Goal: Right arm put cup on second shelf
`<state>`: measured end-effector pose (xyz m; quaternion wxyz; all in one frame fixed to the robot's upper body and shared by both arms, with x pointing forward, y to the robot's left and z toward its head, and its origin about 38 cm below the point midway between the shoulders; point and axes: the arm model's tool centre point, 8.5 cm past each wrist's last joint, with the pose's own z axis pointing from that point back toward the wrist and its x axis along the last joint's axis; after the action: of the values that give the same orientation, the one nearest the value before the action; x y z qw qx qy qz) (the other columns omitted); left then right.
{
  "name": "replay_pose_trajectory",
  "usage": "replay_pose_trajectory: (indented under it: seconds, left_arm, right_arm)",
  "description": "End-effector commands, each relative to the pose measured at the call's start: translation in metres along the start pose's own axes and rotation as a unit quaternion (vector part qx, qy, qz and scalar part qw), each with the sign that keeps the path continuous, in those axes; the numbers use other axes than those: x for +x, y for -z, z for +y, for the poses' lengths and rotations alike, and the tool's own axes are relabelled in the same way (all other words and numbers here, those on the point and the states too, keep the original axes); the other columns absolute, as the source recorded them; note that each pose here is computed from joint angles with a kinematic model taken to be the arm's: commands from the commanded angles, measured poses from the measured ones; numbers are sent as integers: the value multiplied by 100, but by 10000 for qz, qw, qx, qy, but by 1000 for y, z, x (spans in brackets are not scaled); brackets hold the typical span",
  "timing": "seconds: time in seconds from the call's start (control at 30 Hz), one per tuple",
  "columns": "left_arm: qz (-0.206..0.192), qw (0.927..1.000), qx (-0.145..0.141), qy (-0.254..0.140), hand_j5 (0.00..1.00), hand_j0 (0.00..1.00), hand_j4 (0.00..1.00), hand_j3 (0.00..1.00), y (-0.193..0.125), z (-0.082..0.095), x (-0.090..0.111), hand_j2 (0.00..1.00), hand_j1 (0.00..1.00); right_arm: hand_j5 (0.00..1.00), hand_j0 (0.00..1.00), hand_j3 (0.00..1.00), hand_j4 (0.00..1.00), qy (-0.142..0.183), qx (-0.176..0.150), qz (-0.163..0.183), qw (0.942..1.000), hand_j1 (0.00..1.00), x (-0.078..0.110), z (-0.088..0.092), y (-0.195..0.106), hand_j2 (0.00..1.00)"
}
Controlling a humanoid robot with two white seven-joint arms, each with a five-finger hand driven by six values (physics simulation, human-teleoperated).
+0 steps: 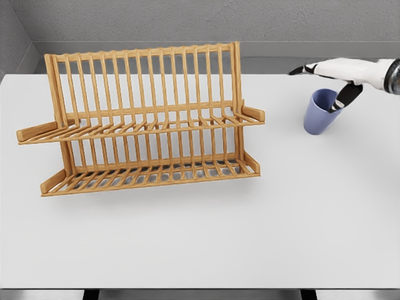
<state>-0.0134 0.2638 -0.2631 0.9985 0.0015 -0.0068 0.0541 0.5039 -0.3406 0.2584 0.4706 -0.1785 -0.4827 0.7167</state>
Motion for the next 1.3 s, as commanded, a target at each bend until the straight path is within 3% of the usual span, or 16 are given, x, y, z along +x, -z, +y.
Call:
replay_pose_trajectory:
  seconds: [0.0, 0.37, 0.53, 1.0, 1.27]
  left_arm:
    - [1, 10000, -1, 0, 100, 100, 100, 100, 0, 0, 0, 100, 100]
    - [1, 10000, -1, 0, 100, 100, 100, 100, 0, 0, 0, 100, 100]
    - [1, 10000, -1, 0, 100, 100, 100, 100, 0, 0, 0, 100, 100]
    - [1, 10000, -1, 0, 100, 100, 100, 100, 0, 0, 0, 100, 100]
    - [1, 10000, -1, 0, 100, 100, 100, 100, 0, 0, 0, 100, 100]
  right_arm:
    - [100, 100, 100, 100, 10, 71, 23, 10000, 100, -1, 4, 1, 100]
    - [100, 100, 100, 100, 325, 322, 391, 9982, 100, -33, 31, -2, 100]
    - [100, 100, 100, 100, 338, 396, 408, 9978, 100, -33, 36, 1, 100]
    - [100, 100, 100, 100, 517, 361, 516, 9967, 100, -40, 34, 10, 100]
    - [100, 100, 100, 100, 459, 275, 505, 9973, 100, -37, 22, 10, 100]
